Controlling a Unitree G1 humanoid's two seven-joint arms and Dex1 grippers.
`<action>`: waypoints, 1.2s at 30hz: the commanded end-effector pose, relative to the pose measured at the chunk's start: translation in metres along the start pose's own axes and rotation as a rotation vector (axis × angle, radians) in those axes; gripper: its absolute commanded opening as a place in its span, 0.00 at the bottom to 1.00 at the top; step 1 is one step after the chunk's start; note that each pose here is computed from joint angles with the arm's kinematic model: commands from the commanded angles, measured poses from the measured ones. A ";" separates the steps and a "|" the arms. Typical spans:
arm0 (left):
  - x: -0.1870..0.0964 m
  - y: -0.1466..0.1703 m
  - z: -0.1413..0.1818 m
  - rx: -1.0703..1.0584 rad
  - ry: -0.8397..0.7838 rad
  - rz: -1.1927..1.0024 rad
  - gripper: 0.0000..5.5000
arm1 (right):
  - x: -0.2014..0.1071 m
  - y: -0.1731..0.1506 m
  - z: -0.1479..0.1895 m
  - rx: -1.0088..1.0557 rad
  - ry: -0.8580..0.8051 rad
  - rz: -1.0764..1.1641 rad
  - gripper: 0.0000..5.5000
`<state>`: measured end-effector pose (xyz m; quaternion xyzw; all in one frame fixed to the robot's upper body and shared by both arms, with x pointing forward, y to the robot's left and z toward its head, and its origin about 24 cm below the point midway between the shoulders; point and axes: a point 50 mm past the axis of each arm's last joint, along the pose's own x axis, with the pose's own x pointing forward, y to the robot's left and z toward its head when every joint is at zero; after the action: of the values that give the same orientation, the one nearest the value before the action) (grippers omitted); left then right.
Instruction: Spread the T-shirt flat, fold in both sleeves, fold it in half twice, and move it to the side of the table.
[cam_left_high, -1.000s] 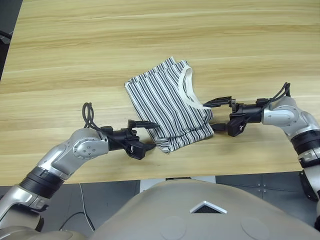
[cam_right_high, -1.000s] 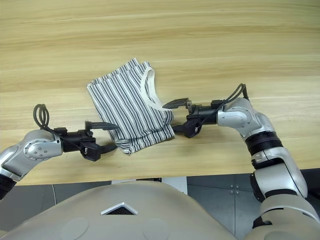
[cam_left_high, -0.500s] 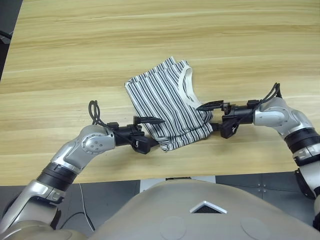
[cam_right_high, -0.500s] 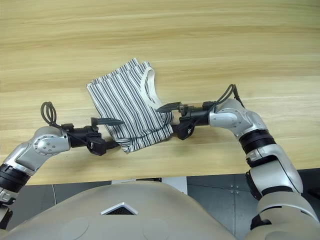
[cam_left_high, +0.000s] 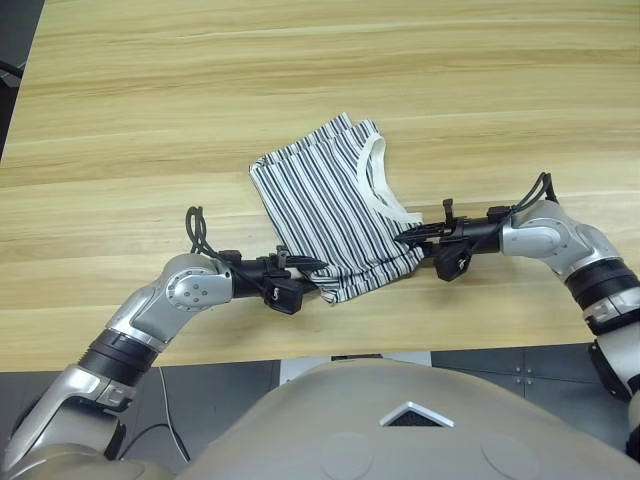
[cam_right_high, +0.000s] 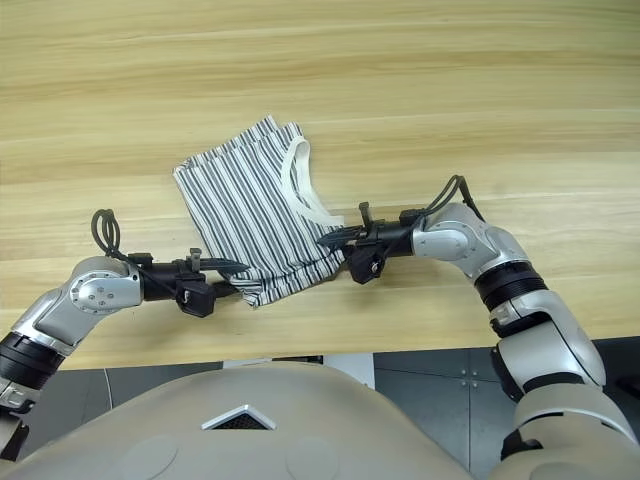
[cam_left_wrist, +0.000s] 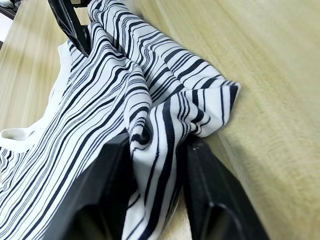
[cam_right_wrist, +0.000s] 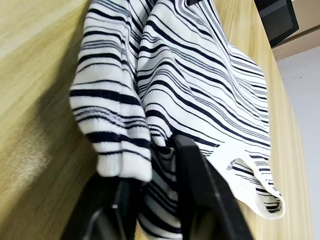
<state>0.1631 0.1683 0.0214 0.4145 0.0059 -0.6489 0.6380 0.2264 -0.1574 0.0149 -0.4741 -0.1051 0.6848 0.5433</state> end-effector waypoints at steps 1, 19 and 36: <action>0.001 0.003 0.000 0.010 0.009 -0.005 0.16 | 0.001 0.016 -0.004 0.052 0.034 0.089 0.05; -0.051 0.009 0.043 -0.341 -0.065 -0.356 0.03 | -0.032 -0.001 0.065 0.578 -0.236 0.207 0.02; -0.064 0.031 0.019 -0.471 -0.085 -0.256 0.03 | -0.016 -0.046 0.045 0.623 -0.239 0.015 0.02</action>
<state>0.1584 0.2030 0.0797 0.2323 0.1870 -0.7306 0.6142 0.2078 -0.1386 0.0729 -0.1867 0.0610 0.7560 0.6244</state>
